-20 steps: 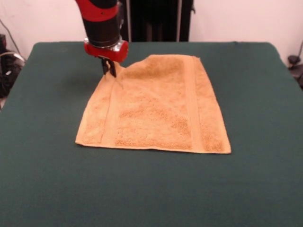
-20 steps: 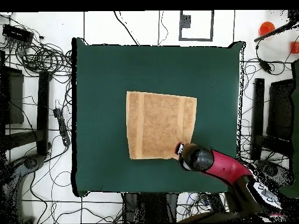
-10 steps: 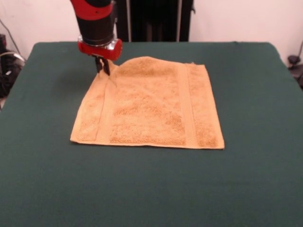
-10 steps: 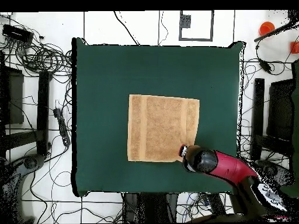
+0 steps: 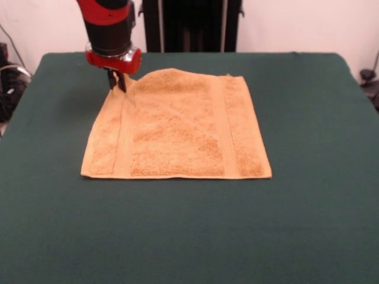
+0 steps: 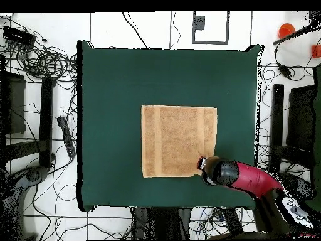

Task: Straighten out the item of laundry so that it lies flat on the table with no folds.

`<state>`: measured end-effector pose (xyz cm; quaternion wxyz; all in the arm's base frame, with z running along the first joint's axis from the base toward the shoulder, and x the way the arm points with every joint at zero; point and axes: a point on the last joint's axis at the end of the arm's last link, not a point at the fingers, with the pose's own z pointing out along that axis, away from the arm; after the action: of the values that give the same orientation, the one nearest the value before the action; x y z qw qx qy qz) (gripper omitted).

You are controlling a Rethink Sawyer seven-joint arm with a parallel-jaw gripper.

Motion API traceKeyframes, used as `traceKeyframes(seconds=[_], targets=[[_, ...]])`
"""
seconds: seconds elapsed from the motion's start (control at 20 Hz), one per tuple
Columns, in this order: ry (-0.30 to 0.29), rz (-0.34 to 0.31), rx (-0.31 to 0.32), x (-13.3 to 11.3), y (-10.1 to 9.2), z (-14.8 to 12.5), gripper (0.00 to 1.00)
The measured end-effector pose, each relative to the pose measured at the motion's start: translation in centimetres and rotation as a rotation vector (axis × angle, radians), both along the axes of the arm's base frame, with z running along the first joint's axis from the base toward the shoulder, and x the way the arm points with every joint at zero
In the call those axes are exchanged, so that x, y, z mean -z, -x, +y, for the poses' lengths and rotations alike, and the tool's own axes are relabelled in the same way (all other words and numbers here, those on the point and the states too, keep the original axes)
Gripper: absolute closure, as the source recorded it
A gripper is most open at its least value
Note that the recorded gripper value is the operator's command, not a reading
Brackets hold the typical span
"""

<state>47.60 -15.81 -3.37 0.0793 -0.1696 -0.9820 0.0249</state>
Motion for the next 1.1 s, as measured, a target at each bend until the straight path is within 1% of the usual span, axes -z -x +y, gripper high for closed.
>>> traceKeyframes(seconds=[0.2,0.4,1.1], targets=[[0.010,0.002,-0.016,0.0,0.0,-0.7,1.00],[0.014,0.000,-0.014,0.0,0.0,-1.2,1.00],[0.017,-0.003,-0.013,-0.2,0.0,-1.3,1.00]])
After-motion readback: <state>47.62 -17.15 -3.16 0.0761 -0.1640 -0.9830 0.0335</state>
